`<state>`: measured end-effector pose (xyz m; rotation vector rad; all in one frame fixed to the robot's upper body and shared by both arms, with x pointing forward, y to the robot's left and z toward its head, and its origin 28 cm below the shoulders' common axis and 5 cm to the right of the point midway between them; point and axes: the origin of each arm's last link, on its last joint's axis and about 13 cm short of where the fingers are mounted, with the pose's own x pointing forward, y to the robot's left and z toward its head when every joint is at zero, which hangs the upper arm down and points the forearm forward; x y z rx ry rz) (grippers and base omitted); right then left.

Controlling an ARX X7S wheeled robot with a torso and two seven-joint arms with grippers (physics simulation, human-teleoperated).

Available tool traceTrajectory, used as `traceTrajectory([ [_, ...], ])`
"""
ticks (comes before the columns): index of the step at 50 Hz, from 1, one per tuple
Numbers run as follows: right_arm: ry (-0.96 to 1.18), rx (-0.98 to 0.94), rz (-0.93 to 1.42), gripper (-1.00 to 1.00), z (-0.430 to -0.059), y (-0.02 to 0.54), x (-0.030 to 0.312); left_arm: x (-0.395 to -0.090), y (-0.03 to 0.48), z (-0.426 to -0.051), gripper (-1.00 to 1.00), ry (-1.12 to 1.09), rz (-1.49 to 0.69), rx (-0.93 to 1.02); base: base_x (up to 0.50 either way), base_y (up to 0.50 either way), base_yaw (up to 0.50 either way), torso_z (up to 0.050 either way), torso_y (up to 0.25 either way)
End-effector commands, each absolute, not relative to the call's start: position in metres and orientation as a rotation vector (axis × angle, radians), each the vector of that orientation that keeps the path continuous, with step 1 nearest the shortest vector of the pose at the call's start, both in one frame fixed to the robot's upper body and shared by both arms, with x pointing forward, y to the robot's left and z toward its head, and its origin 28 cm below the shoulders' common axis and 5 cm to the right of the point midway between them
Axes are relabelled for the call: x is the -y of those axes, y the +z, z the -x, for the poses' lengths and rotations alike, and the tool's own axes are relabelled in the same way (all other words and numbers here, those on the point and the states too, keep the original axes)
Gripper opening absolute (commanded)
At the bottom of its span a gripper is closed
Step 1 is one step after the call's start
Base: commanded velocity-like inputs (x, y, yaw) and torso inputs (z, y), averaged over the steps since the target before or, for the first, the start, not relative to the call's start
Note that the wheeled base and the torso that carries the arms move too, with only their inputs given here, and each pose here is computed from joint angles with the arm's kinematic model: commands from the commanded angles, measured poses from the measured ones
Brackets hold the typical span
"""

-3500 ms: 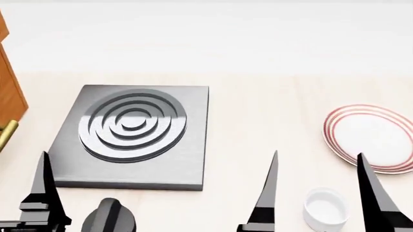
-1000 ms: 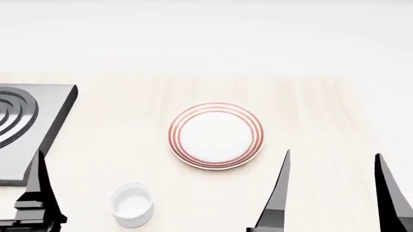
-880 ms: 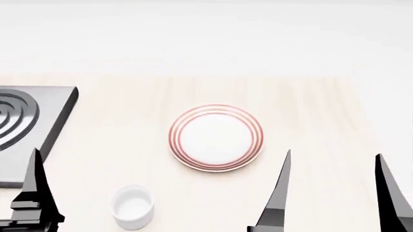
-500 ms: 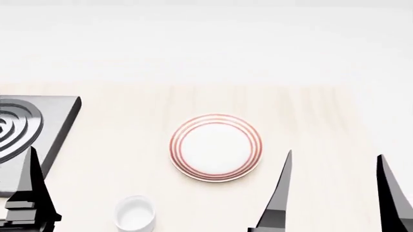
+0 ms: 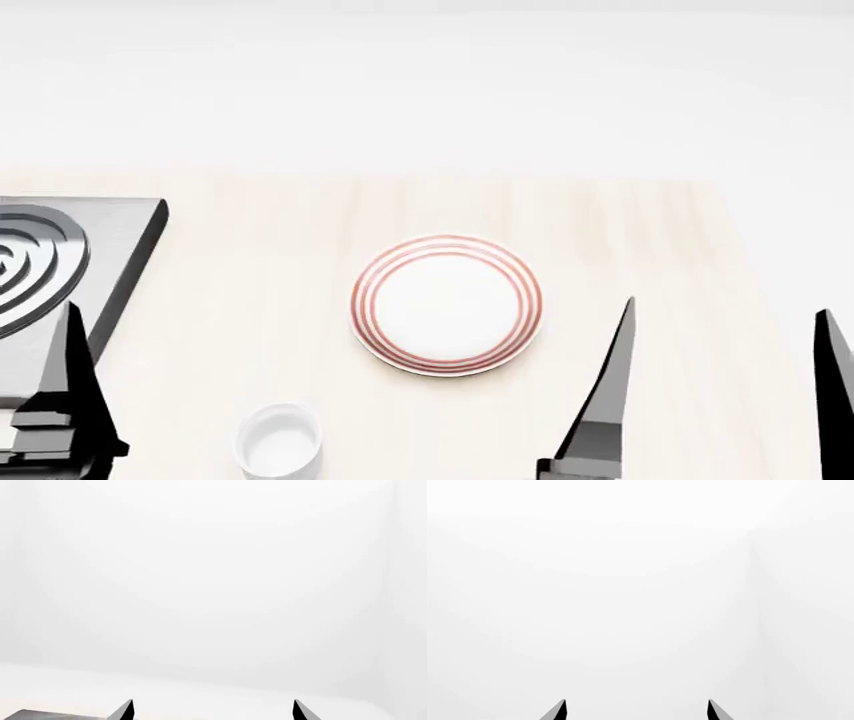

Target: Pick the akita bowl on the cookies box and place it on the plate.

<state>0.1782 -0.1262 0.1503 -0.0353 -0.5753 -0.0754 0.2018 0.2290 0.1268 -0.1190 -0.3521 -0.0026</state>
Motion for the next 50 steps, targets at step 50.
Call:
traceTrajectory([
  [50, -0.060, 0.570, 0.076, 1.00, -0.1788, 0.1509, 0.1285, -0.2312, 0.1247, -0.2016, 1.00, 0.006, 0.121, 0.360, 0.00, 0.00, 0.00, 0.000, -0.195],
])
